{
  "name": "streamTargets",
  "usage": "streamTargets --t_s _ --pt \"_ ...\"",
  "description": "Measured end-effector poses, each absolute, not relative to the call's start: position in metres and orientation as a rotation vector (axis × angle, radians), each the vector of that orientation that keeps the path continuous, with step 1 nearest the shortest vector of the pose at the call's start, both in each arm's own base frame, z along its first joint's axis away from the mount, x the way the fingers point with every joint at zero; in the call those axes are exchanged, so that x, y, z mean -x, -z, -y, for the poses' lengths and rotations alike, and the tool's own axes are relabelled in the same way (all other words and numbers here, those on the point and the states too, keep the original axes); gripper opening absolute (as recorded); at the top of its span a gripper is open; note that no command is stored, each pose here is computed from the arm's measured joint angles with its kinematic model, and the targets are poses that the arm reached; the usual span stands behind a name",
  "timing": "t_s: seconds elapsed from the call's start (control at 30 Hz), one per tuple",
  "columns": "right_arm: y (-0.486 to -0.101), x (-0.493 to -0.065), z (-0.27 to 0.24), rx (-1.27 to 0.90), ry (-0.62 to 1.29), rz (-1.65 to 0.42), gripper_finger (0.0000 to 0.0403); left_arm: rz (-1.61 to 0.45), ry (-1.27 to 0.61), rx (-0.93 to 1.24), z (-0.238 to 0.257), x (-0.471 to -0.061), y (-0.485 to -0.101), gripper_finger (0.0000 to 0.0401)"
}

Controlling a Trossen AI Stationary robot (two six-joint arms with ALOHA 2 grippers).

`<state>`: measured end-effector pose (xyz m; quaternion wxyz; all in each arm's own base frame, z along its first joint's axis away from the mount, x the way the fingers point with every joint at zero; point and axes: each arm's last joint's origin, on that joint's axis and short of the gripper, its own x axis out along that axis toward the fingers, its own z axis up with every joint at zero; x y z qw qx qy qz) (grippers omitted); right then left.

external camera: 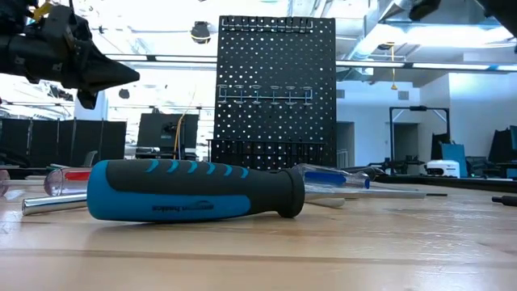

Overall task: Hang tools onto peg board
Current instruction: Put the cutter blades into the wire basket on the pegboard

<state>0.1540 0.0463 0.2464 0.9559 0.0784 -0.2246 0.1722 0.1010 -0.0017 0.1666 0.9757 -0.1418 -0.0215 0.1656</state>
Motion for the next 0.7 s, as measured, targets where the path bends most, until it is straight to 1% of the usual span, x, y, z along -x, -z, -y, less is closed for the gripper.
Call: streamTargets --t_s 0.13,0.2,0.33,0.43,0.53,0.7 --pt "-0.252 -0.178 -0.057 -0.117 -0.361 0.327 0.0017 0.03 -0.247 0.293 0.004 -0.102 -0.166 0.0" --pt "-0.255 -0.191 -0.061 -0.087 -0.351 0.253 0.0017 0.029 -0.244 0.299 0.004 -0.102 -0.166 0.0" --pt "-0.254 -0.217 -0.059 -0.065 -0.218 0.074 0.003 0.026 -0.245 0.293 0.004 -0.102 -0.166 0.0" --pt "-0.243 -0.236 -0.057 -0.04 -0.16 -0.073 0.0057 0.022 -0.245 0.263 0.004 -0.102 -0.166 0.0" --pt "-0.228 -0.253 -0.055 -0.021 -0.137 -0.204 0.0095 0.019 -0.246 0.239 0.004 -0.102 -0.166 0.0" --pt "-0.185 -0.268 -0.057 -0.008 -0.121 -0.457 0.0157 0.016 -0.246 0.22 0.004 -0.102 -0.166 0.0"
